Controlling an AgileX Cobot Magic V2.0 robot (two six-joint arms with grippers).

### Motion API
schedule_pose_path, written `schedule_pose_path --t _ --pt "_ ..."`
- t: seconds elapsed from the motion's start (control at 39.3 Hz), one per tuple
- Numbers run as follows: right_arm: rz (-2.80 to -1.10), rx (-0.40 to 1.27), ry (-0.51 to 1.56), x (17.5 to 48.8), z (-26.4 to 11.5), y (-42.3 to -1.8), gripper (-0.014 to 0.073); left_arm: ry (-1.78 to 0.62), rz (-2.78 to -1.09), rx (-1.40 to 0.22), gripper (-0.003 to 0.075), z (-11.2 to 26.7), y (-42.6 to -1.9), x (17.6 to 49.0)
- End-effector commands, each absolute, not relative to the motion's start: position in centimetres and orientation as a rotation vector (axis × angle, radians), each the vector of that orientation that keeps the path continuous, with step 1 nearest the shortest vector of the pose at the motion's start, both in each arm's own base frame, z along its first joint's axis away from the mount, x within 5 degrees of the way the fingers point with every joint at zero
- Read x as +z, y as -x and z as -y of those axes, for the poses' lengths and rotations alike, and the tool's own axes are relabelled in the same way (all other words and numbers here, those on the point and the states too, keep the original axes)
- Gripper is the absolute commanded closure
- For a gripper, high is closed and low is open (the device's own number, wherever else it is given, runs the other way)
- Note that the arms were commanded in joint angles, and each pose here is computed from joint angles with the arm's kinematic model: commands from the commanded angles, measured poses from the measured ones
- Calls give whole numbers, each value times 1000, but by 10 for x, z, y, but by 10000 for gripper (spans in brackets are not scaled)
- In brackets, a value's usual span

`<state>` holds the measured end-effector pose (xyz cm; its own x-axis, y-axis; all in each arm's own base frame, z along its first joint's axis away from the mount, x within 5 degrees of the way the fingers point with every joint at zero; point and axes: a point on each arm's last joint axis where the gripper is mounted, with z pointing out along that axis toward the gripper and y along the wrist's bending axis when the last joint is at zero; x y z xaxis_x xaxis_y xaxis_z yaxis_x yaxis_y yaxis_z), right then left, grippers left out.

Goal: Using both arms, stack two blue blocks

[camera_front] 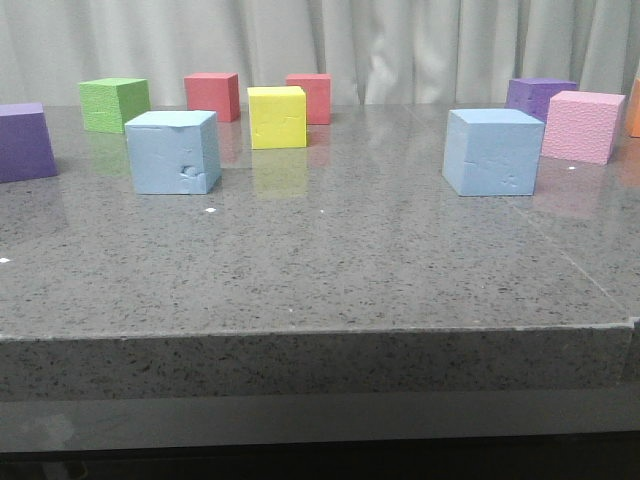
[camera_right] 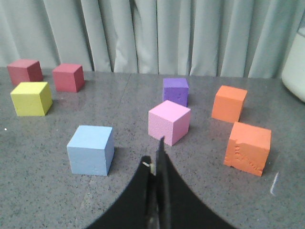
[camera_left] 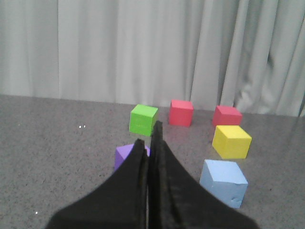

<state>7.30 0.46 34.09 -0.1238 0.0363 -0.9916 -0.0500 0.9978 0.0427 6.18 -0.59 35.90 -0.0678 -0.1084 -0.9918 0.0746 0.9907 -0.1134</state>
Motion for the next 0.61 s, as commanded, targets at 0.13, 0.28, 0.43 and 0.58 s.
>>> schedule_pose_path --t 0.13,0.28,0.43,0.58 --pt "-1695 47 15 349 -4 -98 661 45 -1641 -161 739 7 -84 368" --pt "-1719 47 15 347 -4 -103 661 46 -1665 -160 739 7 -89 366" --pt "-1724 47 15 346 -4 -103 661 46 -1668 -160 739 7 -89 366" --pt "-1734 47 15 343 -4 -103 657 42 -1668 -153 738 7 -89 366"
